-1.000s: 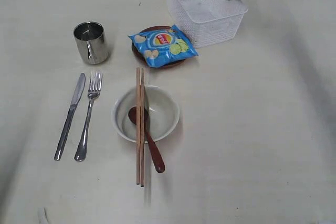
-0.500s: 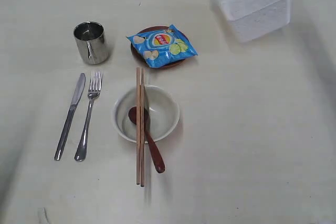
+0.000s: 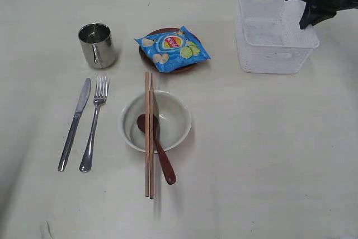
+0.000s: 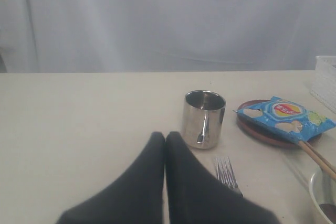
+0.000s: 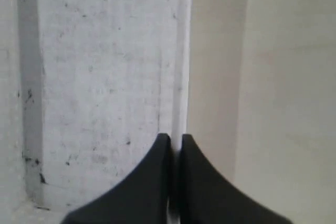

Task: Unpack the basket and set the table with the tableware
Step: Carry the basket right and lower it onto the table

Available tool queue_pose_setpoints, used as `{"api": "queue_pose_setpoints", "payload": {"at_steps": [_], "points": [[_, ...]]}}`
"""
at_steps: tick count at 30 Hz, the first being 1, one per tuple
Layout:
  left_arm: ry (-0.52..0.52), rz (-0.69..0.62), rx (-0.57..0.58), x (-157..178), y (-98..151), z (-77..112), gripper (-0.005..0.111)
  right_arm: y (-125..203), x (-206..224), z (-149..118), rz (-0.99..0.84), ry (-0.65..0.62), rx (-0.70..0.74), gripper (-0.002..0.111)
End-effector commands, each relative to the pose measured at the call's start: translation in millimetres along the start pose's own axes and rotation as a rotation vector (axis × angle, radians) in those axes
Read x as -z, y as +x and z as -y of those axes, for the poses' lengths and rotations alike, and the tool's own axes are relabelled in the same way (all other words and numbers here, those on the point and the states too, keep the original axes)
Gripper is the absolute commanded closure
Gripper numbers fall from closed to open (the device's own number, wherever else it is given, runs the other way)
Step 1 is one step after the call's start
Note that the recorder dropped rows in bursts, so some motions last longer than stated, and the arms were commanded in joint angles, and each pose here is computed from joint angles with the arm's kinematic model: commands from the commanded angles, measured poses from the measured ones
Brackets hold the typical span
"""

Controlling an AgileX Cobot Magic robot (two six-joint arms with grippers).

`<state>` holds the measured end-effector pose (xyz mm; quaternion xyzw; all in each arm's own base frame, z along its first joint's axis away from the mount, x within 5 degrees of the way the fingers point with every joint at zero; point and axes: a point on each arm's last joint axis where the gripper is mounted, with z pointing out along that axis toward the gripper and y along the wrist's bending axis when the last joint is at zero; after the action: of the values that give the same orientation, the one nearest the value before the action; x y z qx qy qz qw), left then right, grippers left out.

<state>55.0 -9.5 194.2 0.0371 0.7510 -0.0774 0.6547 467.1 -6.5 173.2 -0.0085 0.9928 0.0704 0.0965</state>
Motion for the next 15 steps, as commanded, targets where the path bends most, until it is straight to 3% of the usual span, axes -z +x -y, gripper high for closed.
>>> {"api": "queue_pose_setpoints", "payload": {"at_steps": [1, 9, 15], "points": [[0.002, 0.007, 0.0, 0, 0, 0.0, 0.107, 21, -1, -11, 0.0, -0.027, -0.01, 0.109], [0.002, 0.007, 0.0, 0, 0, 0.0, 0.107, 52, 9, -34, 0.062, -0.043, -0.005, 0.109], [0.002, 0.007, 0.0, 0, 0, 0.0, 0.107, 56, 5, -43, 0.064, -0.037, 0.023, 0.109]]}}
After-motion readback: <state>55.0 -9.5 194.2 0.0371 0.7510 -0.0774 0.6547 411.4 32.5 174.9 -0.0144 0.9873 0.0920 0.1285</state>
